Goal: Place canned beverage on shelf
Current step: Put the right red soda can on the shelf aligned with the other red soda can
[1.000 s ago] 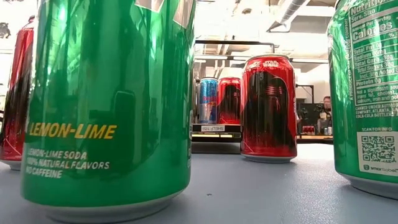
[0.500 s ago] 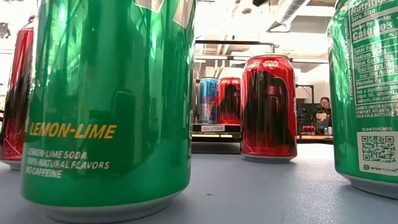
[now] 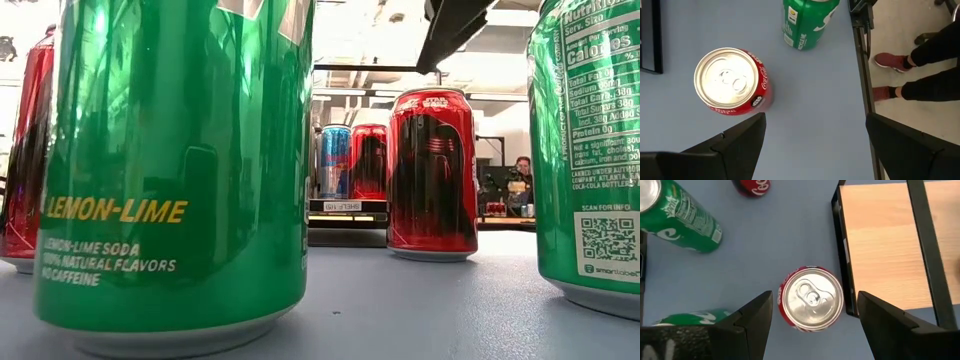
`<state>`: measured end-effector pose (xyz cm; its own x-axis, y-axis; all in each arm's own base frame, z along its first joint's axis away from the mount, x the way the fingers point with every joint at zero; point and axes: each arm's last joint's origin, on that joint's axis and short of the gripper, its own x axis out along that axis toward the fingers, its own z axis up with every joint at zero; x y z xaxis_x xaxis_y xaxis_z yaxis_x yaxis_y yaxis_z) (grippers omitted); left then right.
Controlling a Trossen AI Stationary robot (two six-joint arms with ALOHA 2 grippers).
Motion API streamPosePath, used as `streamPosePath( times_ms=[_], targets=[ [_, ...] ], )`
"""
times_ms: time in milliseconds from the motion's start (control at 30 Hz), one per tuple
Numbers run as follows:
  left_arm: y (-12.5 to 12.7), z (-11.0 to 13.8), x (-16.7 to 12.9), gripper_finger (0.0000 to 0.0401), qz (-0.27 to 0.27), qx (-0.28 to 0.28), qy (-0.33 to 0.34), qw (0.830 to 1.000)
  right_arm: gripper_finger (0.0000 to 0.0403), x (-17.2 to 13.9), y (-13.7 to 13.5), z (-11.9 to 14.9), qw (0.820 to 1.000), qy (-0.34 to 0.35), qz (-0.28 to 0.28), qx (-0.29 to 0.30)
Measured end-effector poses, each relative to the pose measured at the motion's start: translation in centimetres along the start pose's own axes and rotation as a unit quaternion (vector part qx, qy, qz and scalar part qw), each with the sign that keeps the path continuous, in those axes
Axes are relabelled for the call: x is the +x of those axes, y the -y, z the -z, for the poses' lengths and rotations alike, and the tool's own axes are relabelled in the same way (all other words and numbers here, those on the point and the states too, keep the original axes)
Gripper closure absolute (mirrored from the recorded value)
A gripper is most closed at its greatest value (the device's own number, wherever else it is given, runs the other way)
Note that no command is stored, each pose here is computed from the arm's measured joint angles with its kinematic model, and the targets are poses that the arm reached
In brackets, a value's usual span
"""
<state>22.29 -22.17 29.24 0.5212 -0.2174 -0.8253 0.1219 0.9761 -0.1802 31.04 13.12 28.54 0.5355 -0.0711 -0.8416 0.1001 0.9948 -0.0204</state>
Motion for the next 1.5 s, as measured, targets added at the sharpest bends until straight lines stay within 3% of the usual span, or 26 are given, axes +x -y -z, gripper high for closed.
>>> streamPosePath(
  times_ms=[433, 567, 900, 1500],
  targets=[
    [0.0, 0.0, 0.0, 0.0071, -0.001, 0.002, 0.001, 1.0, 0.0121, 1.6, 0.8, 0.2, 1.0, 0.01, -0.009, 0.019],
    [0.0, 0.0, 0.0, 0.0071, -0.001, 0.002, 0.001, 1.0, 0.0093, 1.9, 0.9, 0.1, 0.999, -0.004, -0.03, 0.023],
    [0.0, 0.0, 0.0, 0.0071, -0.006, -0.003, 0.005, 1.0, 0.0027, 4.9, 0.4, 0.5, 0.999, -0.042, -0.015, 0.018],
    [-0.1, -0.1, 0.0, 0.0071, -0.01, 0.0, 0.008, 1.0, 0.0088, 6.4, -0.3, 0.9, 0.998, -0.063, -0.004, 0.028]
  ],
)
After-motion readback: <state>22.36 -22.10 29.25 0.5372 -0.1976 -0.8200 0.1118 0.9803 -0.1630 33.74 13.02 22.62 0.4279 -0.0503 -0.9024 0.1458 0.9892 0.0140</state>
